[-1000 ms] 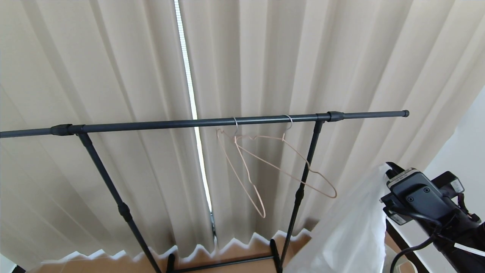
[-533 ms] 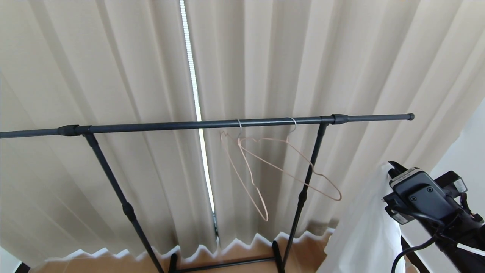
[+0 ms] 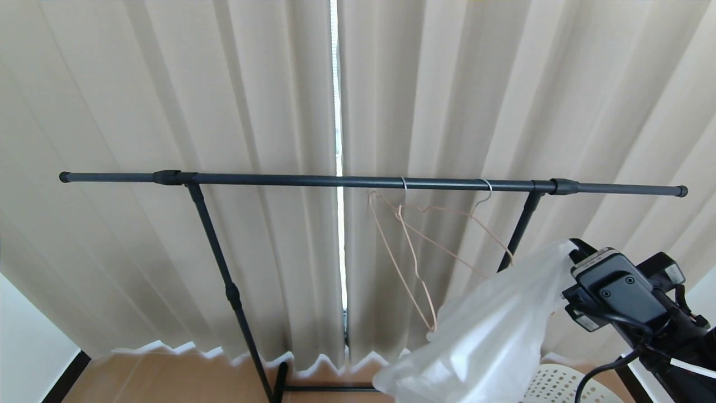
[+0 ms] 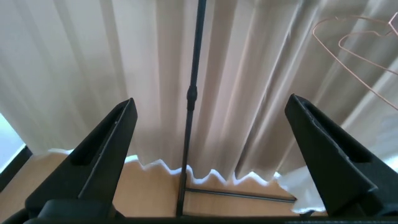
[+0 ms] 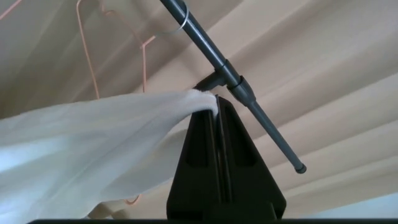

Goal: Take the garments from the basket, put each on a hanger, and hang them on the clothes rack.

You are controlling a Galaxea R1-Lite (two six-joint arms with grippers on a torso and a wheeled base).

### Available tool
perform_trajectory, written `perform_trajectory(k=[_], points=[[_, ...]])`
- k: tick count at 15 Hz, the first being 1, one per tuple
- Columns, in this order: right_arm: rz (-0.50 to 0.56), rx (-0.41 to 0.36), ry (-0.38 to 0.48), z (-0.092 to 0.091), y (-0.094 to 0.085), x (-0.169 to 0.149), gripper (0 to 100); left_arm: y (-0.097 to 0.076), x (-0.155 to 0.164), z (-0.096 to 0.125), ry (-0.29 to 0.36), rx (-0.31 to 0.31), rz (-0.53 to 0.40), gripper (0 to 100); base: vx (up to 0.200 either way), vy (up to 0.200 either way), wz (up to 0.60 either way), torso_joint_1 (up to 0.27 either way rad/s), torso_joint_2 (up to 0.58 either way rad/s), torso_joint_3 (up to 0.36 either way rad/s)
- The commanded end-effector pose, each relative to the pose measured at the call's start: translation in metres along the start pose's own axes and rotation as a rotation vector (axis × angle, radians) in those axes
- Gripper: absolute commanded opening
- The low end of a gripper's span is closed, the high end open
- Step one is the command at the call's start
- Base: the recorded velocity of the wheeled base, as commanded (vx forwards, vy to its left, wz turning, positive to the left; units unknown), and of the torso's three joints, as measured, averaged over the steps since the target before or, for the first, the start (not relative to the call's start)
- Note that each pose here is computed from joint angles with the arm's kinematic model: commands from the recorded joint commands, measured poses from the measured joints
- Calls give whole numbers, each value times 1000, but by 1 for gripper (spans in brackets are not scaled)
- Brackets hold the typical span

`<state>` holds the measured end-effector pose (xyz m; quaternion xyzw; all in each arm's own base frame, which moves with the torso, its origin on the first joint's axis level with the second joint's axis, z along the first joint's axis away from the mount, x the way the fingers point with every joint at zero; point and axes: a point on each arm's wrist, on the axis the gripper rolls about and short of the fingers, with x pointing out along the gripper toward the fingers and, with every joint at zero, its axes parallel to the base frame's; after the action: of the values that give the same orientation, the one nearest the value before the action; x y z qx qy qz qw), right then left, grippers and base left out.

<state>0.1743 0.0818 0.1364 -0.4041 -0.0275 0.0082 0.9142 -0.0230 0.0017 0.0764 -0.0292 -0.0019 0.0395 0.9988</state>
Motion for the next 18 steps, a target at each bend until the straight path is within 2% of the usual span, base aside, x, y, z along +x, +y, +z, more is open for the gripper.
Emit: perform_trajectory(k=[1,4,11,13,14,15,16,17,18], points=[[15,-8,4,-1,2,0,0,0,0,0,-2,0,2,100,0,0,0,0,0,0],[36,-4,-18,3,6,-3,0,0,0,0,0,0,1,100,0,0,-600,2,6,-1],[50,-12,-15,2,9,-9,0,0,0,0,5,5,1,100,0,0,0,0,0,0],[46,-3,-24,6,9,-9,0,0,0,-1,13,53,16,100,0,0,0,0,0,0],[45,5,-27,8,8,-8,0,-1,0,6,55,139,9,100,0,0,0,0,0,0],[45,5,-27,8,8,-8,0,-1,0,6,55,139,9,100,0,0,0,0,0,0],[71,46,-4,12,5,-6,0,-4,14,39,153,130,-46,100,0,0,0,0,0,0],[91,71,16,15,4,-3,0,-6,20,50,178,76,-72,100,0,0,0,0,0,0],[143,161,40,27,0,-3,0,-10,27,71,189,-28,-139,100,0,0,0,0,0,0]])
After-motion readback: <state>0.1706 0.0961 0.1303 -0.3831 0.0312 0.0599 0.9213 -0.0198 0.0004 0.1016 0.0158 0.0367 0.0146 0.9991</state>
